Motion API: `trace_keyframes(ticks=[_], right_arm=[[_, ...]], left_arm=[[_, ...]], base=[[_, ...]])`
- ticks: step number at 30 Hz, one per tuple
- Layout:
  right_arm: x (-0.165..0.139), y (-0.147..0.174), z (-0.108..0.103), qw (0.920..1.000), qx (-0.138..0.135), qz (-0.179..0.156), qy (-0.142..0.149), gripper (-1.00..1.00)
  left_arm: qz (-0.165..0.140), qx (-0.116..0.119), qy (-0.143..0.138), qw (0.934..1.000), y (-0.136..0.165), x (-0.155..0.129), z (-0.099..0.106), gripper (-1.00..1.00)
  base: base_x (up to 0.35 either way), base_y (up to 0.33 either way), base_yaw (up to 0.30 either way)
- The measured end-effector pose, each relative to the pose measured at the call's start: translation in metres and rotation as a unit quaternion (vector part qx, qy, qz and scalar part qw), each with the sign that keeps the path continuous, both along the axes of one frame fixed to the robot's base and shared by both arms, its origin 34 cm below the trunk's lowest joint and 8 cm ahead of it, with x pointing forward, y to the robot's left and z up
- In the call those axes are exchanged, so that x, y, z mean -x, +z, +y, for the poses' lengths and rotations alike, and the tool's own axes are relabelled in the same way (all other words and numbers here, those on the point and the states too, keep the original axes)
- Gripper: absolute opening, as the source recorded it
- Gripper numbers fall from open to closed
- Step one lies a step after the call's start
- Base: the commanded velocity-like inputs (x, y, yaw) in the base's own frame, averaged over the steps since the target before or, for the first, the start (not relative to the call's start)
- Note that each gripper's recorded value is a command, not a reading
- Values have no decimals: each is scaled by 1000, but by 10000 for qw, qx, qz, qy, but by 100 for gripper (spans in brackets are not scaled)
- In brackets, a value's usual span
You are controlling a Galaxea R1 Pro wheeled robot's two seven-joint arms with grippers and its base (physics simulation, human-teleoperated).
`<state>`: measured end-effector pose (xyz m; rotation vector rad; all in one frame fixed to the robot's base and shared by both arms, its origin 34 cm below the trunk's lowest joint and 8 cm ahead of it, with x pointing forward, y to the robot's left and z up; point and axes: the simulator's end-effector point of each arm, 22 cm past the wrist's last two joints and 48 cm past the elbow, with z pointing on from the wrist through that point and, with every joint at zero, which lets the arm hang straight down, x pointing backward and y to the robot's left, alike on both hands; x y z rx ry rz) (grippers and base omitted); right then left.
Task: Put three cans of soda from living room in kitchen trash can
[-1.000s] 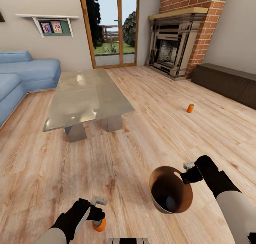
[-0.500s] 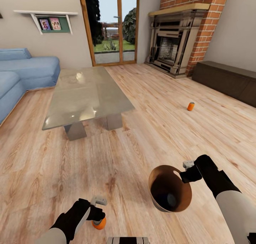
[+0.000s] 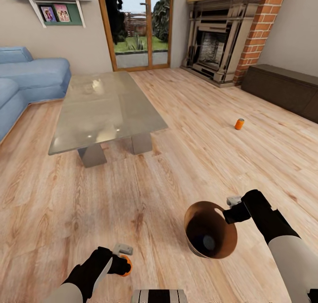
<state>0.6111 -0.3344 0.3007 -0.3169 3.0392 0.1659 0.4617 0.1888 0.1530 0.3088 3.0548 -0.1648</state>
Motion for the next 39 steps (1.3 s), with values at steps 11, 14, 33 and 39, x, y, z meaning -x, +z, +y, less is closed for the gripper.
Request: trace_keyframes(ticks=[11, 14, 33, 39], right_arm=[[1, -2, 0, 10000, -4, 15, 1, -100], [0, -2, 0, 10000, 3, 9, 4, -100], [5, -12, -1, 9999, 19, 105, 16, -100], [7, -18, 0, 9999, 13, 166, 12, -100]], left_arm=[[-176, 40, -1, 9998, -1, -7, -1, 100], [-195, 39, -7, 9998, 0, -8, -1, 100], [-116, 13, -26, 9999, -8, -2, -1, 100], [-72, 14, -31, 10000, -12, 1, -1, 100]], base=[[20, 0, 0], [145, 0, 0], [15, 0, 0], [0, 0, 0]])
